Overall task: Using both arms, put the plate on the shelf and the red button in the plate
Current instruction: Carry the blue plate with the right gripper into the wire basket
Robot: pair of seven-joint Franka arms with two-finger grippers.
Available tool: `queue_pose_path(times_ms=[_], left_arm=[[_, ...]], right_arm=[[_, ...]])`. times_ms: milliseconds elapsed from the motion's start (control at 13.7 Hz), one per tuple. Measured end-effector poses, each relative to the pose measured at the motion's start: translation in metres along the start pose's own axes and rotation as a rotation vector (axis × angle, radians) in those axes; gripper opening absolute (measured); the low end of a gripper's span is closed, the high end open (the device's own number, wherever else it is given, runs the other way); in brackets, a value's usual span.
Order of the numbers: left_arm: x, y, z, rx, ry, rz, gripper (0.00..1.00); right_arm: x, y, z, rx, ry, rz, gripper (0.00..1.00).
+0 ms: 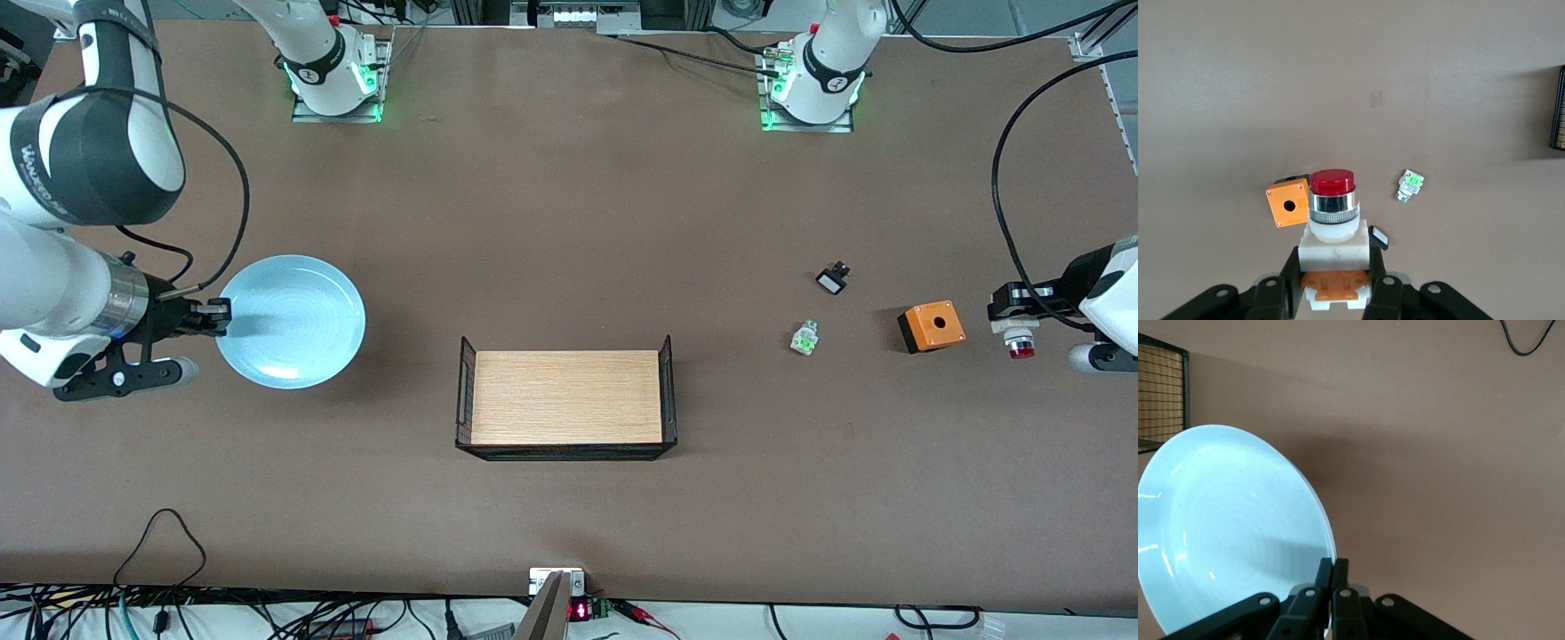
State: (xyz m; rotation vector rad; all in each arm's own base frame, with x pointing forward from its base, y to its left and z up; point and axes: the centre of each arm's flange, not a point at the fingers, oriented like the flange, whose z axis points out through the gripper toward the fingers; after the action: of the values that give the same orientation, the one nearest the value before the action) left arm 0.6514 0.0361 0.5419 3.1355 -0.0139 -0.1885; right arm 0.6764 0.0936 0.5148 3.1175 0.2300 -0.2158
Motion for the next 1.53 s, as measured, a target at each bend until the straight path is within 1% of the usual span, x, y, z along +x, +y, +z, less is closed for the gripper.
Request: queue_pose_path(times_ms=[146,583,874,1020,1166,1530], left_arm=[[0.000,0.001,0.000,0.000,0.000,0.002,0.41],[-0.002,0.008,0.005,-0.001,-0.031,-0.019,0.41],[-0.003,0.011,0.005,-0.001,-0.036,-0.017,0.41],[-0.003,0.012,0.005,-0.001,-0.036,-0.017,0.41],[-0.003,0.012,0.005,-0.001,-0.037,-0.018,0.41],[-0.003,0.012,0.006,-0.001,-0.038,-0.018,0.41]], right_arm=[[-0.002,-0.029,-0.009,0.023,0.013,0.040,0.03],[-0.023,-0.151,-0.042,0.035,0.079,0.196,0.03],[-0.029,-0.215,-0.050,0.080,0.164,0.302,0.03],[-0.027,-0.249,-0.039,0.106,0.191,0.341,0.03],[-0.019,-0.275,-0.018,0.123,0.201,0.367,0.03],[0.008,-0.304,0.033,0.163,0.233,0.401,0.03]])
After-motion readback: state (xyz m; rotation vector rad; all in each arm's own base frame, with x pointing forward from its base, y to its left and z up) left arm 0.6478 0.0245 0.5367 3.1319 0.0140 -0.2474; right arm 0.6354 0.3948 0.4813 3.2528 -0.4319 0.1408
